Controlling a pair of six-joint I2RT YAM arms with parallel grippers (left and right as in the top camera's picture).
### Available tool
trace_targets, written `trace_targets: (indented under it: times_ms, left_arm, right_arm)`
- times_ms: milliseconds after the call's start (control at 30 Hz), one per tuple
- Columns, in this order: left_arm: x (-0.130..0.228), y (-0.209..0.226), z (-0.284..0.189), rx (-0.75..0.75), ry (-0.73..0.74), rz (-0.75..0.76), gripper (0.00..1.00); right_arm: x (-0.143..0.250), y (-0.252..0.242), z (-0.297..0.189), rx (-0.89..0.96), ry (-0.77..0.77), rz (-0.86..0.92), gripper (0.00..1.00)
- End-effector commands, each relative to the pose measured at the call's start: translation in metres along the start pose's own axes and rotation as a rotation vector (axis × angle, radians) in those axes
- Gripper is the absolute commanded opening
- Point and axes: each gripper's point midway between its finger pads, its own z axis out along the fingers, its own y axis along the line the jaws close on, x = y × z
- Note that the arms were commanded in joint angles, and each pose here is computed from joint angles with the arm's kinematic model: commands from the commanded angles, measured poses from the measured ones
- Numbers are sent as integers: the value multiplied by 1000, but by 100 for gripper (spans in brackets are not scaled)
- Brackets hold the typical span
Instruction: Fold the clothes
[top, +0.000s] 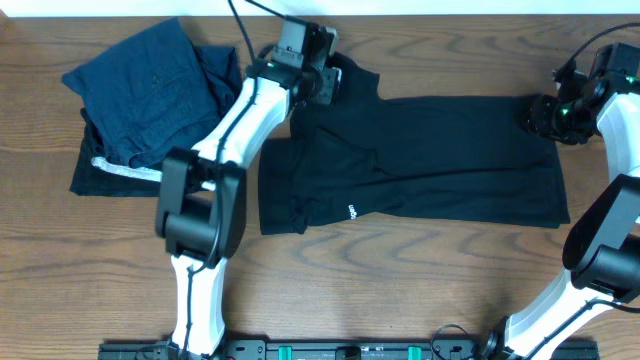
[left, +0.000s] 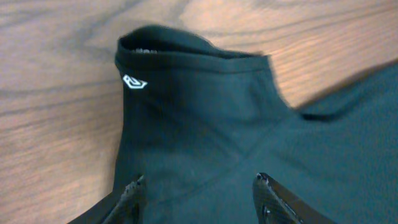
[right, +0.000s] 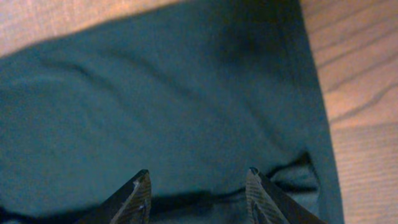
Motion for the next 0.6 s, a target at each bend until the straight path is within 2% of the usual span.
trace_targets:
  times_ms: [0, 167, 433, 567]
  left_arm:
    - [1, 5, 18, -19, -13, 91, 57]
    - [1, 12, 47, -21, -59, 121, 58]
    - [-16, 19, 62, -35, -163, 135, 59]
    - [-22, 32, 66, -98, -200, 132, 59]
  right_arm:
    - [2, 1, 2, 4, -9, -17, 48]
    - [7, -1, 12, 4, -11, -21, 48]
    - [15, -5, 26, 7, -16, -23, 48]
    - [18, -6, 32, 8, -21, -41, 48]
